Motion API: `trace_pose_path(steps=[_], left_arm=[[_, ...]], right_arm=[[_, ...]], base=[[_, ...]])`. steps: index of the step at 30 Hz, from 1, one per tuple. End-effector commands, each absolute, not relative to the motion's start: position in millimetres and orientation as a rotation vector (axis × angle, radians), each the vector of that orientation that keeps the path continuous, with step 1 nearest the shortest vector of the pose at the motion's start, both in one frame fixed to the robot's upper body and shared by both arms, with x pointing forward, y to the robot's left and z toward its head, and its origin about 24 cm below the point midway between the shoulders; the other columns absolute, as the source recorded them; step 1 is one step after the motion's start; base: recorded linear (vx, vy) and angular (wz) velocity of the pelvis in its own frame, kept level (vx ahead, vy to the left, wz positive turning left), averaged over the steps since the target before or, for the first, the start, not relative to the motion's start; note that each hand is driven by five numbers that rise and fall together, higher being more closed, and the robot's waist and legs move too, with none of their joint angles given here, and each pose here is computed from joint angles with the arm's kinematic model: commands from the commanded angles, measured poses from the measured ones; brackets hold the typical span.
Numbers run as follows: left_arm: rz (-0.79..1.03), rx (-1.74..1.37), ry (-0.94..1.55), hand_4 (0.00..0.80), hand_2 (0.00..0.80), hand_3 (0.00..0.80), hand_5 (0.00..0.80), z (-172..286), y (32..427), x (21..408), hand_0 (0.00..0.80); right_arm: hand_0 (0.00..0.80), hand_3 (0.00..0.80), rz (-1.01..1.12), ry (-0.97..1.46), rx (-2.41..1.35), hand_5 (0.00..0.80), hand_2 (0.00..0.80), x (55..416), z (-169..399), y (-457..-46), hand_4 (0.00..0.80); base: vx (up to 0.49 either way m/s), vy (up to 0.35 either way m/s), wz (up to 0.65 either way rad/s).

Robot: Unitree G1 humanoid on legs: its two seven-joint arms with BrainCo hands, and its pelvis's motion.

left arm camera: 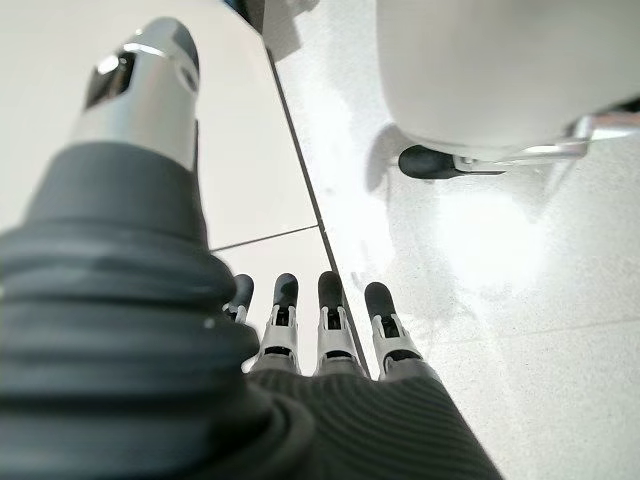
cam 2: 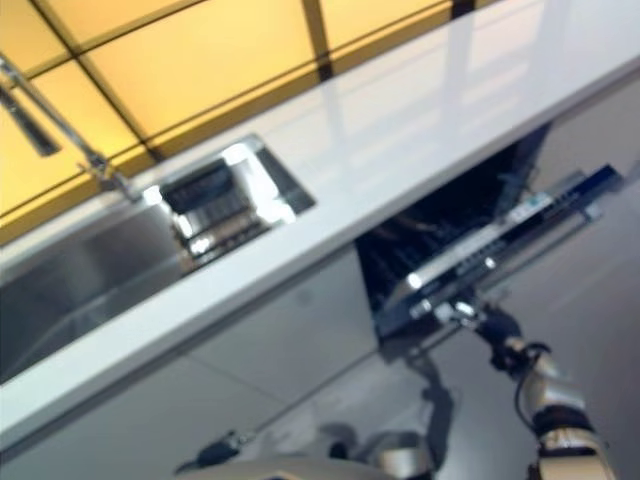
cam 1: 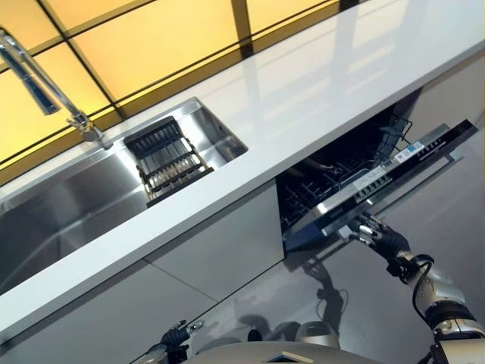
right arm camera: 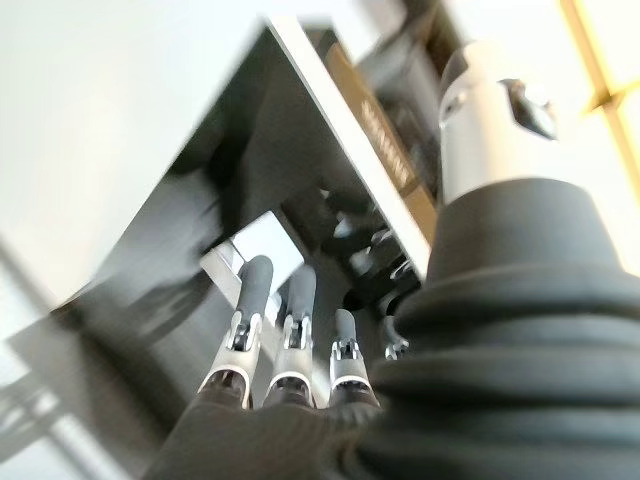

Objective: Take plates into dishwasher

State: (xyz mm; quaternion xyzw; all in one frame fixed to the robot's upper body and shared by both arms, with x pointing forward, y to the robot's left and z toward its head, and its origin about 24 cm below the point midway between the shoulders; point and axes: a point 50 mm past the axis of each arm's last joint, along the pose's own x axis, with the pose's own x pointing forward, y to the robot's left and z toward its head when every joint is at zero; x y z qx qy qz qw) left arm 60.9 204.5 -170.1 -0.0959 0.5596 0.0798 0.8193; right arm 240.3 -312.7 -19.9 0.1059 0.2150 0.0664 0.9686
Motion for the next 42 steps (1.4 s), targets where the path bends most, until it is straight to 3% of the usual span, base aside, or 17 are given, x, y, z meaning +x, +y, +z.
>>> trace_pose_path(steps=[1, 16, 24, 31, 37, 42], left_arm=[[0.168, -0.130, 1.092, 0.000, 0.000, 0.000, 0.000, -159, 226, 95, 0.000], [0.272, -0.106, 1.041, 0.000, 0.000, 0.000, 0.000, -149, 253, 112, 0.000], [0.311, -0.137, 1.032, 0.000, 0.000, 0.000, 0.000, -151, 248, 110, 0.000], [0.288, -0.147, 1.036, 0.000, 0.000, 0.000, 0.000, -153, 238, 114, 0.000], [0.255, -0.146, 1.063, 0.000, 0.000, 0.000, 0.000, -156, 226, 115, 0.000], [0.233, -0.157, 1.084, 0.000, 0.000, 0.000, 0.000, -159, 218, 113, 0.000]], right_arm=[[0.000, 0.000, 0.297, 0.186, 0.256, 0.000, 0.000, 296, 26, -277, 0.000], [0.000, 0.000, 0.209, 0.146, 0.249, 0.000, 0.000, 304, 40, -280, 0.000], [0.000, 0.000, 0.096, 0.399, 0.213, 0.000, 0.000, 250, -33, -279, 0.000], [0.000, 0.000, 0.030, 0.813, 0.115, 0.000, 0.000, 182, -113, -254, 0.000], [0.000, 0.000, 0.023, 1.092, 0.098, 0.000, 0.000, 141, -146, -229, 0.000], [0.000, 0.000, 0.004, 1.178, 0.201, 0.000, 0.000, 124, -156, -211, 0.000]], base=[[0.038, -0.096, 0.14], [-0.006, -0.085, 0.20], [-0.004, -0.018, 0.04], [0.038, -0.003, 0.00], [0.050, 0.004, 0.03], [0.055, 0.037, 0.05]])
